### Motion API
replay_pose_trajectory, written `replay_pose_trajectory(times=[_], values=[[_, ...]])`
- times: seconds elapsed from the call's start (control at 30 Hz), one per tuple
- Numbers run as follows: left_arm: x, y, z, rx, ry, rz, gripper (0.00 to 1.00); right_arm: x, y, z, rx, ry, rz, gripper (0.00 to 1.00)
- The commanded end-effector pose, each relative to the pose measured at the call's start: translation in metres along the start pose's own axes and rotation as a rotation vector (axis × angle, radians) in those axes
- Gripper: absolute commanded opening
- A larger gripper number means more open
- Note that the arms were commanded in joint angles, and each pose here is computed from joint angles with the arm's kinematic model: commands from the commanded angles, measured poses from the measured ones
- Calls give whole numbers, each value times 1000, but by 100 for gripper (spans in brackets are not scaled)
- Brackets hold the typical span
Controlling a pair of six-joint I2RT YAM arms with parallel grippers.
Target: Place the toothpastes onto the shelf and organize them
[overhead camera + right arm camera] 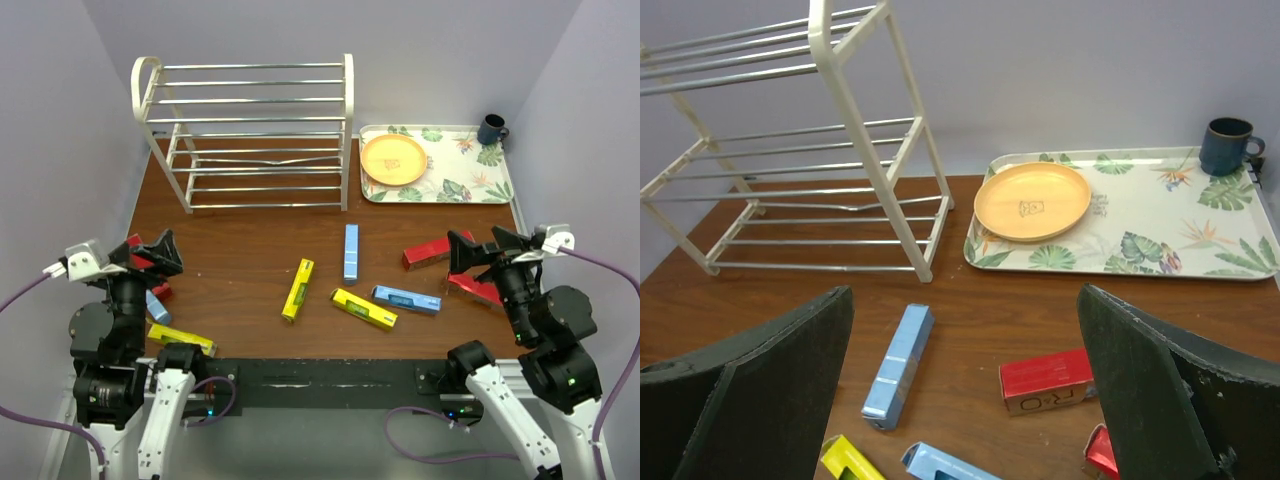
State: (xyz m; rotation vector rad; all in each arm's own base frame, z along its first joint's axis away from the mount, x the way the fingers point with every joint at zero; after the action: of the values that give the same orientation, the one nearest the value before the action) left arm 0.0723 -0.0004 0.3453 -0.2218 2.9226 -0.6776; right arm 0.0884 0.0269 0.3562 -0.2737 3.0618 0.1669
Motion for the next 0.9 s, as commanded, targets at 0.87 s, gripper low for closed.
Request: replay_pose_trajectory(times=[0.87], values=[[-100, 72, 169, 66, 433, -697, 95, 9, 17, 42, -16, 36, -261, 99]])
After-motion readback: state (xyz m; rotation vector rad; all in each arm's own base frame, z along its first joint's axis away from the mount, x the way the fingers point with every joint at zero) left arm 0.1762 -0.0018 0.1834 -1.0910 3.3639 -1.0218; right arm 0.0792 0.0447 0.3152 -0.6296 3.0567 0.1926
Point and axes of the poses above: each gripper's point midway between its finger pads, its own x axis back along the fingers, its own y axis along the line the jaws close on, z = x × y, the point moved 10 cm from there along x, back along the fingers, and after that the axes turned 6 degrees about x, right-handed, at the moved point
